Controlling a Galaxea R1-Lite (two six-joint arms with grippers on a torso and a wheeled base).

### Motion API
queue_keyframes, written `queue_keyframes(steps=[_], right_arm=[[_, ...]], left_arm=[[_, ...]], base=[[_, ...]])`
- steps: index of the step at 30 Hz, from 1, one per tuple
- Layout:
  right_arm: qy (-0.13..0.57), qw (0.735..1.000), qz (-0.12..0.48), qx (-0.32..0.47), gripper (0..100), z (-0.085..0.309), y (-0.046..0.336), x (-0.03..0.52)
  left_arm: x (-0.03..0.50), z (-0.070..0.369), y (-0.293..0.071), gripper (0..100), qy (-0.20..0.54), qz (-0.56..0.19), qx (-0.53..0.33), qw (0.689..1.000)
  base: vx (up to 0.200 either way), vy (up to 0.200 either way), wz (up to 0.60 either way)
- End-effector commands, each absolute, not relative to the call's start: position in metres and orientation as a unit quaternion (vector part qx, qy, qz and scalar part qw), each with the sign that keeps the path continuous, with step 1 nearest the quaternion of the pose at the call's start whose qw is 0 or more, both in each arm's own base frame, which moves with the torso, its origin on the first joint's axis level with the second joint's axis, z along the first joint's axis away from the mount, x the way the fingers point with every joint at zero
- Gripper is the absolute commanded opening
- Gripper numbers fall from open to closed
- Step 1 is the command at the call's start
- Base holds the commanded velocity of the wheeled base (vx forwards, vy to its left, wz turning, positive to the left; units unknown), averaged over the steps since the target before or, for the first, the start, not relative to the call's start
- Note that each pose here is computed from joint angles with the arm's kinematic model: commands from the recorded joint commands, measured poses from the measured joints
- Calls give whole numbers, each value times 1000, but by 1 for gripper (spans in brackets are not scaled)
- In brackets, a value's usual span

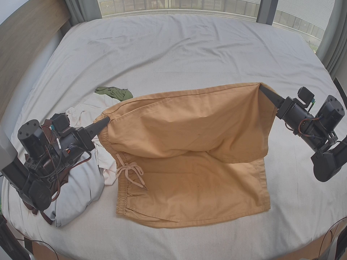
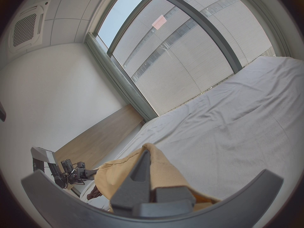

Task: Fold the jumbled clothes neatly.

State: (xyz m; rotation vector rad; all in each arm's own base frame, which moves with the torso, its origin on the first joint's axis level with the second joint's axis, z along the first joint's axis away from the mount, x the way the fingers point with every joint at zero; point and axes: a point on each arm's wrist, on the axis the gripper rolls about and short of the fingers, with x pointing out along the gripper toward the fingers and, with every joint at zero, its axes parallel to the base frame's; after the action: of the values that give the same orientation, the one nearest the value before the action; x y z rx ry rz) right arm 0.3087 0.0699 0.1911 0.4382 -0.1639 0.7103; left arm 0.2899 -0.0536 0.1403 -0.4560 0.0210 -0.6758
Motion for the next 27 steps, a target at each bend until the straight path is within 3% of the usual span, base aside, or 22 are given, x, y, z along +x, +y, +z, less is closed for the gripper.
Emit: queue_keyframes(steps=[1,11,27], right_arm=[[-97,909,346,212,0,203,65,302],[-95,910,344,211,0,205,42,302],[-94,913,337,209,0,205,35,303]], left_arm=[[291,141,-53,0,8,-328,-223,918],[291,138,-48,0,13,-318,-225,921],[292,138,-44,0,13,-313,-225,923]], base=[[0,0,0],[0,0,0],[0,0,0]])
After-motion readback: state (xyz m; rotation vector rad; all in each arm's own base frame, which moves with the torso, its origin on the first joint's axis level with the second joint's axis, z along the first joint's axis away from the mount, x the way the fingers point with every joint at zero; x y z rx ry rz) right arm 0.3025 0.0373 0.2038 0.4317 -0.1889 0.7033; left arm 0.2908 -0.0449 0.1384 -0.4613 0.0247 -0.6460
